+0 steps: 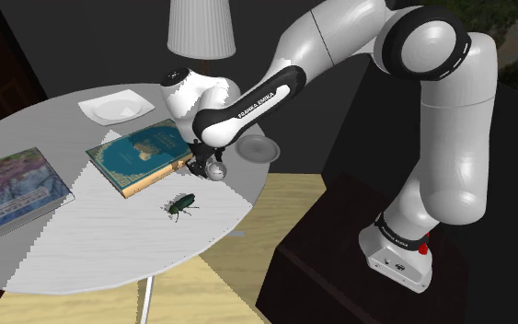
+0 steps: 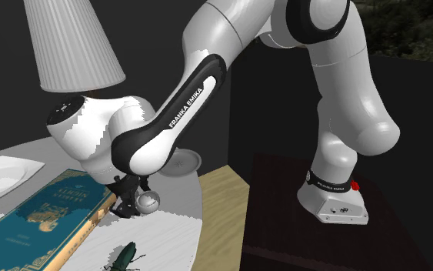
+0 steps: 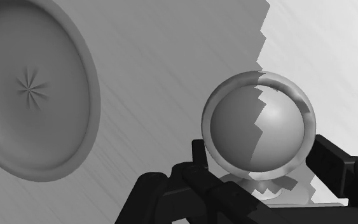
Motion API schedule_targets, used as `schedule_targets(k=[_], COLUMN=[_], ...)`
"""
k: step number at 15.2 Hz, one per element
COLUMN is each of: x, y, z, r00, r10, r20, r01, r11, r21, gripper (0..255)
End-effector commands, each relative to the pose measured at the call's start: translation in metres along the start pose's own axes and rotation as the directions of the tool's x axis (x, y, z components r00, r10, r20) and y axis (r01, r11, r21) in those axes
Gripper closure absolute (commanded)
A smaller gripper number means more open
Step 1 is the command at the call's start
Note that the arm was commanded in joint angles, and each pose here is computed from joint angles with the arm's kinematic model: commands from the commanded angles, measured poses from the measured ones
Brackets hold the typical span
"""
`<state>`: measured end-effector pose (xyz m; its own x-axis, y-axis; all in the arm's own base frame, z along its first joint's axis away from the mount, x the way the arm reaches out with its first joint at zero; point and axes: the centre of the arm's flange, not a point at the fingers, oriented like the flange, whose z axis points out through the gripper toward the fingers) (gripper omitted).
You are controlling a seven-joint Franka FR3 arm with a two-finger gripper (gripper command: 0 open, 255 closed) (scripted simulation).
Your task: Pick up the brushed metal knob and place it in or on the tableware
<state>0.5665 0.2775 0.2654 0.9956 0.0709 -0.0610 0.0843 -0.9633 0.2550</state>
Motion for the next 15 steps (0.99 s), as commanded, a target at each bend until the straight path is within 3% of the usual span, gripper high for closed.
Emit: schedule_targets(k=[1,15], x=[0.0,-0.004], y=[0.0,0.017], z=[0.0,-0.066], r00=[1.0,1.0], r10=[0.0,0.0], r20=[0.0,0.0], r01=[0.0,0.0], r11=[1.0,1.0], r21=[0.0,0.0], gripper=[255,255])
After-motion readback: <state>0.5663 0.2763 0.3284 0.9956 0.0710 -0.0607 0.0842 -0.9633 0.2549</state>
